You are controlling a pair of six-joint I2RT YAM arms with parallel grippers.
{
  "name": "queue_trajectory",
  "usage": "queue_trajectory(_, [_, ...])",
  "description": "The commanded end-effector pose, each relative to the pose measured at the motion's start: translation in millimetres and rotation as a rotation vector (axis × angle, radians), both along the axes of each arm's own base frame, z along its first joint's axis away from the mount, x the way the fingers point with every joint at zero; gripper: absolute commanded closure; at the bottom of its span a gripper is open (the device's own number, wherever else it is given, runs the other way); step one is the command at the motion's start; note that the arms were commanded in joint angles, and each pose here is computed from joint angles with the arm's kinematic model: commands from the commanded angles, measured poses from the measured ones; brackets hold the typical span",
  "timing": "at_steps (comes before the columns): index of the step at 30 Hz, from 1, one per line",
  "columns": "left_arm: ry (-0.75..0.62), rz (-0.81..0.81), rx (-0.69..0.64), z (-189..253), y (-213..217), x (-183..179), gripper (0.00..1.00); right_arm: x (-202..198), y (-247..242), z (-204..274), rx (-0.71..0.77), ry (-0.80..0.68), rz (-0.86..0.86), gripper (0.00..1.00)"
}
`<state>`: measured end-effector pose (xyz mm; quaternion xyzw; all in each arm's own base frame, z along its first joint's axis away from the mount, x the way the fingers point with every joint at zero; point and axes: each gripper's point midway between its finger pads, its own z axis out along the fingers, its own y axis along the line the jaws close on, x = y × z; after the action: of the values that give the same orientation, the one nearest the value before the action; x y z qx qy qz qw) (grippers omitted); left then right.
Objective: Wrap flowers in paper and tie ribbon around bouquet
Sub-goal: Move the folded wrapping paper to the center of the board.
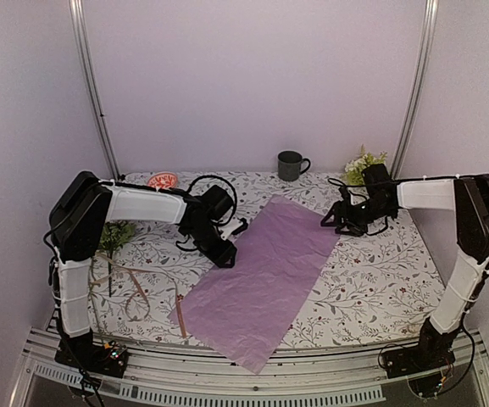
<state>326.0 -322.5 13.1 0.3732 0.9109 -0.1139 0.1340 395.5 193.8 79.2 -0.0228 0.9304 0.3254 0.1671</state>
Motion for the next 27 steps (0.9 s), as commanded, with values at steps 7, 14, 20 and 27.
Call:
queue_trajectory(7, [0.041,-0.002,0.04,-6.2,3.6,-12.6,0.47,-86.6,12.3,-26.2,0.32,0.276,-0.174,0.5])
queue_trajectory(14, [0.029,-0.004,0.053,-6.6,5.9,-11.2,0.47,-84.5,11.9,-44.5,0.324,0.315,-0.213,0.55])
queue_trajectory(20, [0.026,-0.004,0.05,-4.9,5.6,-10.7,0.47,-71.7,13.3,-42.8,0.331,0.284,-0.221,0.57])
queue_trajectory(27, [0.026,-0.006,0.054,-6.0,5.9,-10.7,0.47,-66.4,17.2,-39.5,0.37,0.27,-0.219,0.59])
